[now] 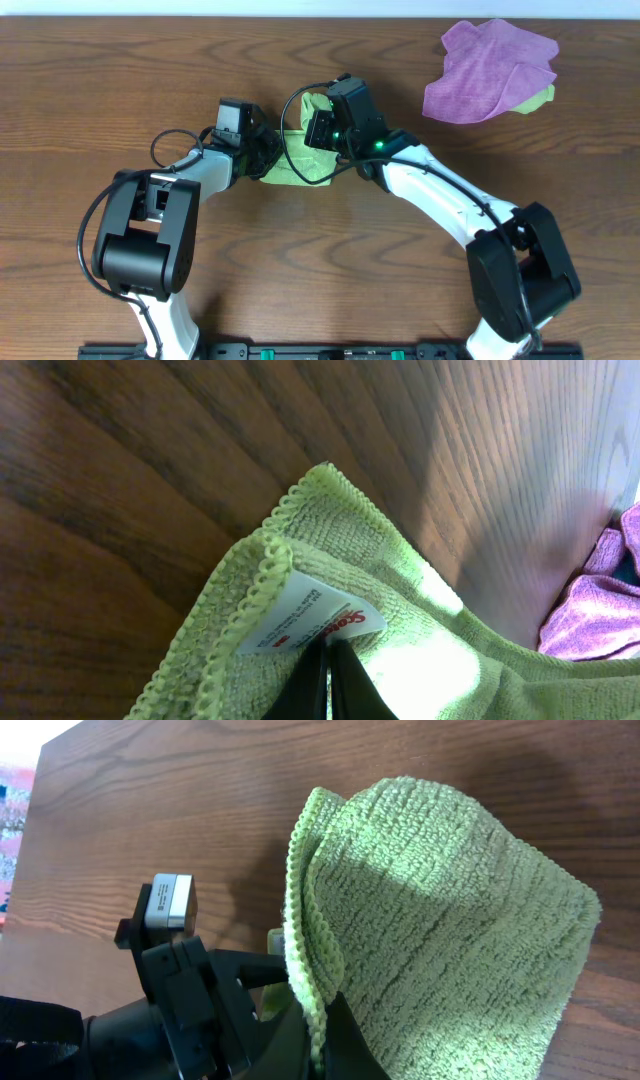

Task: Fold the cloth
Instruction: 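Lay the right end over the left end and release the left gripper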

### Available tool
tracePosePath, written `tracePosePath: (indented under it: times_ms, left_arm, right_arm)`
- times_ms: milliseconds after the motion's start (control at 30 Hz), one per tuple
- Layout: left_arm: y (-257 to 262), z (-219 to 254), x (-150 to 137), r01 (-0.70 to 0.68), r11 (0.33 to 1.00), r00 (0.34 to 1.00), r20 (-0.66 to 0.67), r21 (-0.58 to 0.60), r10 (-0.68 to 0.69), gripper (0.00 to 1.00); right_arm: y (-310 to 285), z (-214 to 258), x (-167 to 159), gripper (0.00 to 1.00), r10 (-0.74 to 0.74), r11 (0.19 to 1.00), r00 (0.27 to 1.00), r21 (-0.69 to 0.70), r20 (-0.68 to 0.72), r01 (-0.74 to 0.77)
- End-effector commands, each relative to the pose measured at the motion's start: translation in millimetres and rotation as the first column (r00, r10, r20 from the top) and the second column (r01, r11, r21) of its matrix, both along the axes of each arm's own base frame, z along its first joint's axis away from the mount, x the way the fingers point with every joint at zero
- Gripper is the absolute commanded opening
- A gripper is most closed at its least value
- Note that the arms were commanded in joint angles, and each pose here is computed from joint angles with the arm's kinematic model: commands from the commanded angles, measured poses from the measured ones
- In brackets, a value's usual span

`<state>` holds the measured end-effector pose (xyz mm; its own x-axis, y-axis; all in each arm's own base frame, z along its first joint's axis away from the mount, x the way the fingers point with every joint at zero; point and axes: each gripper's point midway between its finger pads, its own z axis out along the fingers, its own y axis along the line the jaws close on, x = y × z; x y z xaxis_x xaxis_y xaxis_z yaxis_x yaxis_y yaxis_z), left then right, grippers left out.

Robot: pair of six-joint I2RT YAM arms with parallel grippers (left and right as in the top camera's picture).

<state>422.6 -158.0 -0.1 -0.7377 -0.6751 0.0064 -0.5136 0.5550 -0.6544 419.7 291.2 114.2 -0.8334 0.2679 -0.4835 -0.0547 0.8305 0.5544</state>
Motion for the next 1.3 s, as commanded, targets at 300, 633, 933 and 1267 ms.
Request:
tracePosePath:
  times_ms: [300, 633, 933, 1267]
  left_arm:
    - [12.0, -30.4, -17.0, -0.009, 0.998, 0.997, -0.072, 0.060, 0.013, 0.06]
    - [10.3, -28.3, -17.5, 0.004, 0.999, 0.997, -0.073, 0.037, -0.002, 0.06]
    - [6.5, -8.1, -8.4, 0.045, 0.999, 0.999, 0.006, 0.022, -0.045, 0.06]
    - [6.7, 19.6, -0.6, 0.075, 0.996, 0.992, 0.096, 0.037, -0.079, 0.06]
  right_arm:
    - [22.6, -4.1, -3.3, 0.01, 0.065, 0.998, 0.998, 0.011, 0.002, -0.065]
    - [24.3, -2.7, -4.0, 0.01, 0.073, 0.997, 0.997, 0.018, 0.000, -0.073]
    - [22.4, -6.2, -6.8, 0.01, 0.075, 0.997, 0.997, 0.006, -0.016, -0.075]
    - [22.5, -6.0, -6.6, 0.01, 0.075, 0.997, 0.997, 0.006, -0.015, -0.075]
